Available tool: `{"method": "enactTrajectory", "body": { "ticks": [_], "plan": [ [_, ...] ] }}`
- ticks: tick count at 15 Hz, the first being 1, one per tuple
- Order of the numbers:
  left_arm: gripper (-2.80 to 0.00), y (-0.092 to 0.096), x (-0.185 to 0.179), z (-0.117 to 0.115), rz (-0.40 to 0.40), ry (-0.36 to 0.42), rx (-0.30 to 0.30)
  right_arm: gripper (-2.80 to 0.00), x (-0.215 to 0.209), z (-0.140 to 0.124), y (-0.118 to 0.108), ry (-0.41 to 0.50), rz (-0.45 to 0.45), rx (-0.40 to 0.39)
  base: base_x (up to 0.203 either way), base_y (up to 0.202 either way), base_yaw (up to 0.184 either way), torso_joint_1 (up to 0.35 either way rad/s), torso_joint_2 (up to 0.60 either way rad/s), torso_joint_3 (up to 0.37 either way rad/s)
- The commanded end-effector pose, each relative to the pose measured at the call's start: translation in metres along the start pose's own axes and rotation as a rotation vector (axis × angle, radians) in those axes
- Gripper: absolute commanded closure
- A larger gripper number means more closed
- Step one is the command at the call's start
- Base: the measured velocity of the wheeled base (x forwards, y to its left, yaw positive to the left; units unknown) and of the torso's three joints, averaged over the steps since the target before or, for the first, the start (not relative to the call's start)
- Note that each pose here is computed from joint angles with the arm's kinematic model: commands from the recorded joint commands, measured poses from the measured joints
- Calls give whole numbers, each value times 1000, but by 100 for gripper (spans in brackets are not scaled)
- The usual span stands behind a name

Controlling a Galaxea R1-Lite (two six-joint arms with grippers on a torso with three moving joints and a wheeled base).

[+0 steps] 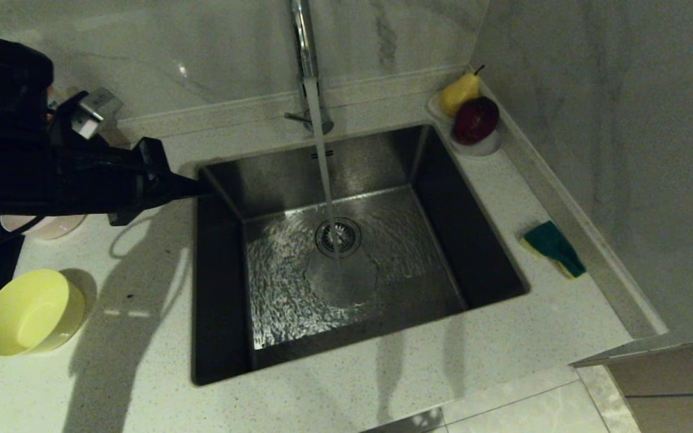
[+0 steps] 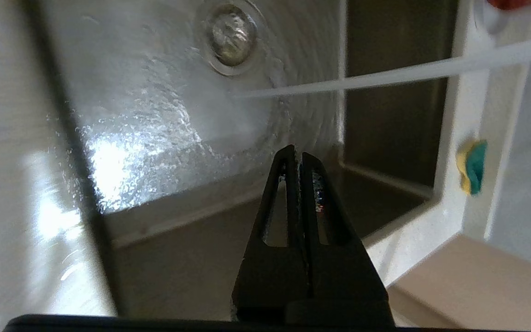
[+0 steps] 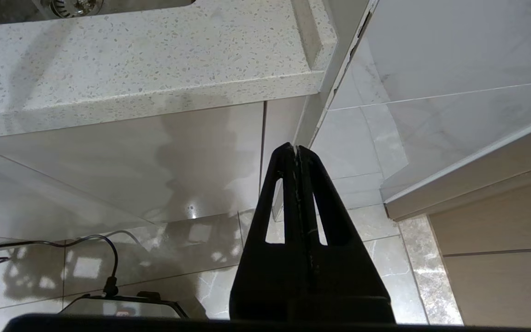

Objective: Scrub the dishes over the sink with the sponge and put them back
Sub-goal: Turn off the faucet

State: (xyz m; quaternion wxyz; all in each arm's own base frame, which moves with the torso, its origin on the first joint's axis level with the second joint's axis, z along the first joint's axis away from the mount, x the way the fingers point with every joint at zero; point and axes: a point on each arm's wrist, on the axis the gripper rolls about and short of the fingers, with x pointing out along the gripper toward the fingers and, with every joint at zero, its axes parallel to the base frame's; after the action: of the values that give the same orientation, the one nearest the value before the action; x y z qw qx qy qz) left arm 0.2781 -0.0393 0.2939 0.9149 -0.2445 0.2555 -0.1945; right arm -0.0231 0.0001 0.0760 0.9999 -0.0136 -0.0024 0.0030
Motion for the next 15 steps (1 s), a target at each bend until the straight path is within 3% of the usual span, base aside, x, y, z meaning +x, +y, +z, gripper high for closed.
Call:
{"method": "enactTrajectory", "body": {
  "ticks": [1,7,9,12,15],
  "plan": [
    [0,8,35,-3,-21,41,-8,0,0,0,0,0,1,-1,0,0,0,0,0,0],
    [0,-2,59,7,-86,-5,-59,0,0,0,0,0,0,0,0,0,0,0,0,0],
    [0,-7,64,7,-112,-14,-47,0,0,0,0,0,2,0,0,0,0,0,0,0],
    [0,-15,71,3,-153,-18,-99,0,0,0,0,0,2,0,0,0,0,0,0,0],
    [0,-20,72,3,-174,-28,-90,0,0,0,0,0,2,0,0,0,0,0,0,0]
  ]
}}
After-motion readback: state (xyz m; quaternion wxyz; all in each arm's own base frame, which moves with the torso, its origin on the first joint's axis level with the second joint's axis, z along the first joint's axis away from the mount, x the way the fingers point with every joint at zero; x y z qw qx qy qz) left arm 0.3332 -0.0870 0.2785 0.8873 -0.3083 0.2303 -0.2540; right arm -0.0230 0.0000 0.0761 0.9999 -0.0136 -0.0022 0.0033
